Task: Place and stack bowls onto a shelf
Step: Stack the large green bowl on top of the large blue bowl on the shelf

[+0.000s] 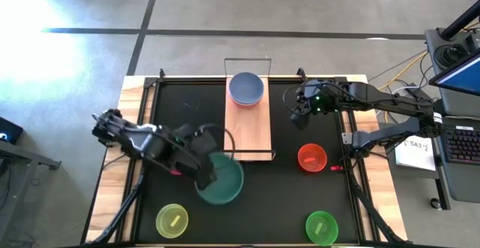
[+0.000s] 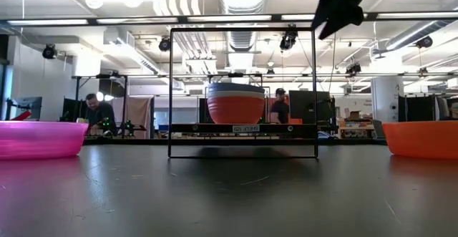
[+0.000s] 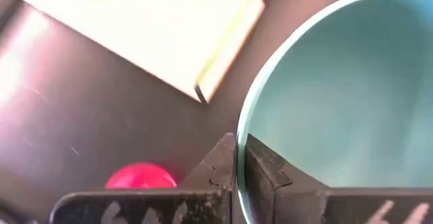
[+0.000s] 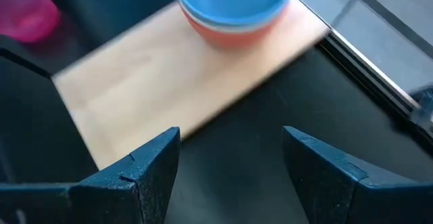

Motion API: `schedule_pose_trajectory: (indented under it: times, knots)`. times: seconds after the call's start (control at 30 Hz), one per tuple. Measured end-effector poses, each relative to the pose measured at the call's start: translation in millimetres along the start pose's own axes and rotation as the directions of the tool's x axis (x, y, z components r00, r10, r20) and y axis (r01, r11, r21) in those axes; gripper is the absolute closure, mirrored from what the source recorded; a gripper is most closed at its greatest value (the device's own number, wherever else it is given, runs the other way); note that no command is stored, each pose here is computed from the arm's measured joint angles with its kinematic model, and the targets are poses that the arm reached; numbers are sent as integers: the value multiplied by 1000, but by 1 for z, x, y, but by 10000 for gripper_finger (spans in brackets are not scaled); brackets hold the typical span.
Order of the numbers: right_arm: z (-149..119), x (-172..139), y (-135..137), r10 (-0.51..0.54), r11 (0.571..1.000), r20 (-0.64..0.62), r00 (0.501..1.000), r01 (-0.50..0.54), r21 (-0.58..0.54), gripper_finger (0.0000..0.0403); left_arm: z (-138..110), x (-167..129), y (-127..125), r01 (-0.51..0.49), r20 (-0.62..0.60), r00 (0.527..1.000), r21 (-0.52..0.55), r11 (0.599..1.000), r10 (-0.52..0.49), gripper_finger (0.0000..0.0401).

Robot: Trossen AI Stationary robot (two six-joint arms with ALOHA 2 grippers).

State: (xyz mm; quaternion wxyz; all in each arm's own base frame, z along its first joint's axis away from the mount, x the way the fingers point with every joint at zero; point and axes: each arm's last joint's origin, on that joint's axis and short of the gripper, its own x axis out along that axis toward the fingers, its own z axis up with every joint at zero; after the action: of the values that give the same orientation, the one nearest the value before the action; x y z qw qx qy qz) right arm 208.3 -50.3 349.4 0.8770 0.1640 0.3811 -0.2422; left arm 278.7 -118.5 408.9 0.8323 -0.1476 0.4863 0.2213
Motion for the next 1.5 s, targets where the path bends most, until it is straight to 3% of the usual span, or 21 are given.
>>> schedule_pose_trajectory:
  times: [0.27, 0.6, 0.83, 1.0, 1.3, 1.5]
  knots:
    - [16, -2, 9, 161, 987, 143, 976, -163, 2, 158, 48, -3, 39, -227, 232, 949, 26, 974, 215, 401]
    - [37, -9, 15, 230, 970, 357, 905, -243, -8, 158, 105, 29, 95, -367, 278, 891, -26, 930, 359, 401]
    - [47, -9, 13, 90, 992, 478, 874, -122, 37, 158, 137, 51, 132, -437, 290, 853, -60, 897, 435, 401]
    - [52, -1, 16, 62, 995, 498, 865, -93, 38, 158, 155, 67, 147, -460, 318, 828, -85, 884, 461, 401]
    - [56, 20, 15, -126, 992, 491, 862, 125, 35, 158, 167, 85, 147, -479, 339, 819, -43, 877, 463, 401]
    - [57, 35, 17, -184, 980, 466, 865, 199, 17, 158, 175, 84, 144, -443, 400, 810, -61, 895, 428, 401]
